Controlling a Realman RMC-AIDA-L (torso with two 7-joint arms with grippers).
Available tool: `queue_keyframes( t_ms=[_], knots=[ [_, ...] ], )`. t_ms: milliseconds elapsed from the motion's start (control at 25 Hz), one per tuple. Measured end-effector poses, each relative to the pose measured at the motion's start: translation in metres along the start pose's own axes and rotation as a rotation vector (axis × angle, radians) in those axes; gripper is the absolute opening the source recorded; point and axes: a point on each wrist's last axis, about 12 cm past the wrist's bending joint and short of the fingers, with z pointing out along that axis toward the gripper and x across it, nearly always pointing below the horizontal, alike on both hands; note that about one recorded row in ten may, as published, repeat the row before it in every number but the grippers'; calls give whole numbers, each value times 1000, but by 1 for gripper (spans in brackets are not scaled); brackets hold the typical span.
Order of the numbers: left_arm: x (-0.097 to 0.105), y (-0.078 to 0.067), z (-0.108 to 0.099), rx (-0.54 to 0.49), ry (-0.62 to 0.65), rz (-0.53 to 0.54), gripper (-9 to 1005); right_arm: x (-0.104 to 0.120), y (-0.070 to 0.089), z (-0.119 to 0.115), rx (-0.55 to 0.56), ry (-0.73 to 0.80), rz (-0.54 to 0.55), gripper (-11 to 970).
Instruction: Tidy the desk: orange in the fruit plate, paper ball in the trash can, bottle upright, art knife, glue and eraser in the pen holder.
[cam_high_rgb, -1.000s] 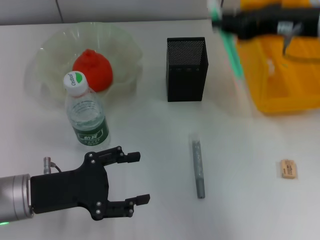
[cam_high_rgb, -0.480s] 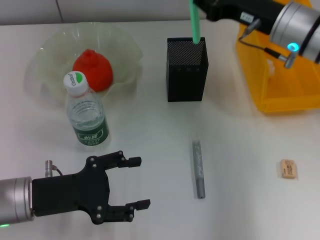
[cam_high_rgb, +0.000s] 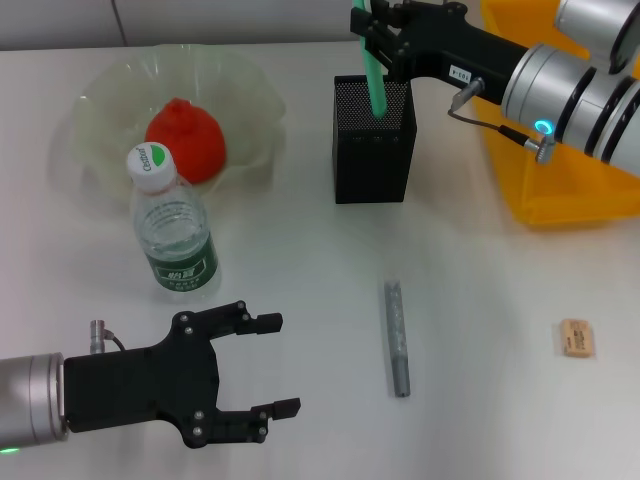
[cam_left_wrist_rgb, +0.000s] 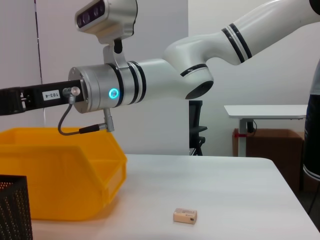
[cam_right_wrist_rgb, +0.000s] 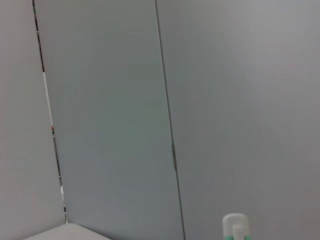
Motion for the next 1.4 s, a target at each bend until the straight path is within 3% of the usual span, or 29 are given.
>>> queue_keyframes(
  t_ms=[280, 440, 560, 640, 840, 960, 1200, 1400],
  knots=[
    [0, -1, -1, -4, 0, -3, 808, -5, 4, -13, -48, -44, 17, 310],
    [1, -1, -1, -5, 1, -4, 808, -17, 9, -40, -76, -52, 21, 361],
    [1, -1, -2, -4, 1, -4, 808, -42, 17, -66, -93, 6, 9, 359],
    [1, -1, -2, -3, 0, -4, 808, -56, 23, -85, -87, 106, 3, 358],
    [0, 0, -1, 0, 1, -6, 808, -70, 36, -107, -69, 476, 91, 508],
    [0, 0, -1, 0, 1, -7, 808, -71, 42, -112, -64, 661, 92, 711],
    [-1, 2, 1, 2, 1, -5, 808, -66, 45, -124, -111, 930, -9, 751],
    [-1, 3, 1, 2, 2, -7, 809, -59, 43, -134, -241, 1041, -198, 785]
  ],
)
